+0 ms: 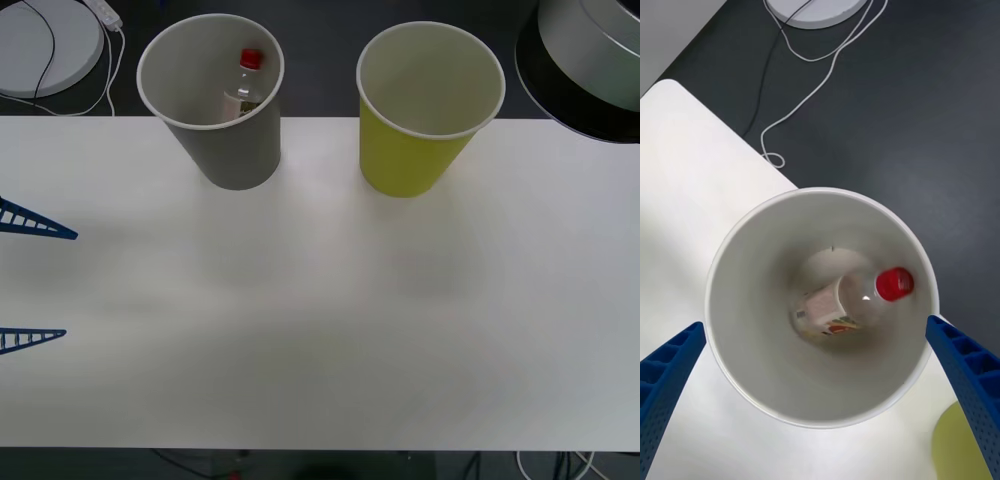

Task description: Put the can into the green bin and the plastic bottle into the gray bin

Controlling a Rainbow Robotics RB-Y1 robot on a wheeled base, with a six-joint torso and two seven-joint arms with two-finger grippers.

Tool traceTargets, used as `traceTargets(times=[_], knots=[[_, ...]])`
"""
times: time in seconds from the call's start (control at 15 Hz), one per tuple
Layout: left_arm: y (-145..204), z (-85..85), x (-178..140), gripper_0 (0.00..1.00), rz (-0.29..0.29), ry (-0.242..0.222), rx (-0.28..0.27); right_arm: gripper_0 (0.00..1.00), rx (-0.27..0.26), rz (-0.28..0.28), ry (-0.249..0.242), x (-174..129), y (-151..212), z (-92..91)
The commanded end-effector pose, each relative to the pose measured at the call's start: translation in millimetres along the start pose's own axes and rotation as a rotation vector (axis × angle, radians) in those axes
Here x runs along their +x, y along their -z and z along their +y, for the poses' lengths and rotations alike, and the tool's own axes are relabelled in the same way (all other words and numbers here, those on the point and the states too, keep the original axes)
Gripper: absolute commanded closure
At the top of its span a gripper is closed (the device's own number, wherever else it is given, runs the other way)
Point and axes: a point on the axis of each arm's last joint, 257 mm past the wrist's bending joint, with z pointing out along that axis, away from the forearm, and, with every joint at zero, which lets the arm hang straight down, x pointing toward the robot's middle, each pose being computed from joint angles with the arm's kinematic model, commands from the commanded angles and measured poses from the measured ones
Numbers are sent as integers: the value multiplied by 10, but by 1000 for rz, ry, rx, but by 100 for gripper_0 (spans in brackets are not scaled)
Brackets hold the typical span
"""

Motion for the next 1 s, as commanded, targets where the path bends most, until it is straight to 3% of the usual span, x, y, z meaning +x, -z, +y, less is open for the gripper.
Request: traceTargets(times=[0.07,0.6,1.0], knots=[[0,0,0,0,0,0,0,0,-29,-14,7,49,62,-171],[0,0,0,0,0,0,0,0,-89,-41,-10,409,366,-814],[0,0,0,0,0,0,0,0,-114,-60,5,692,708,-1057]])
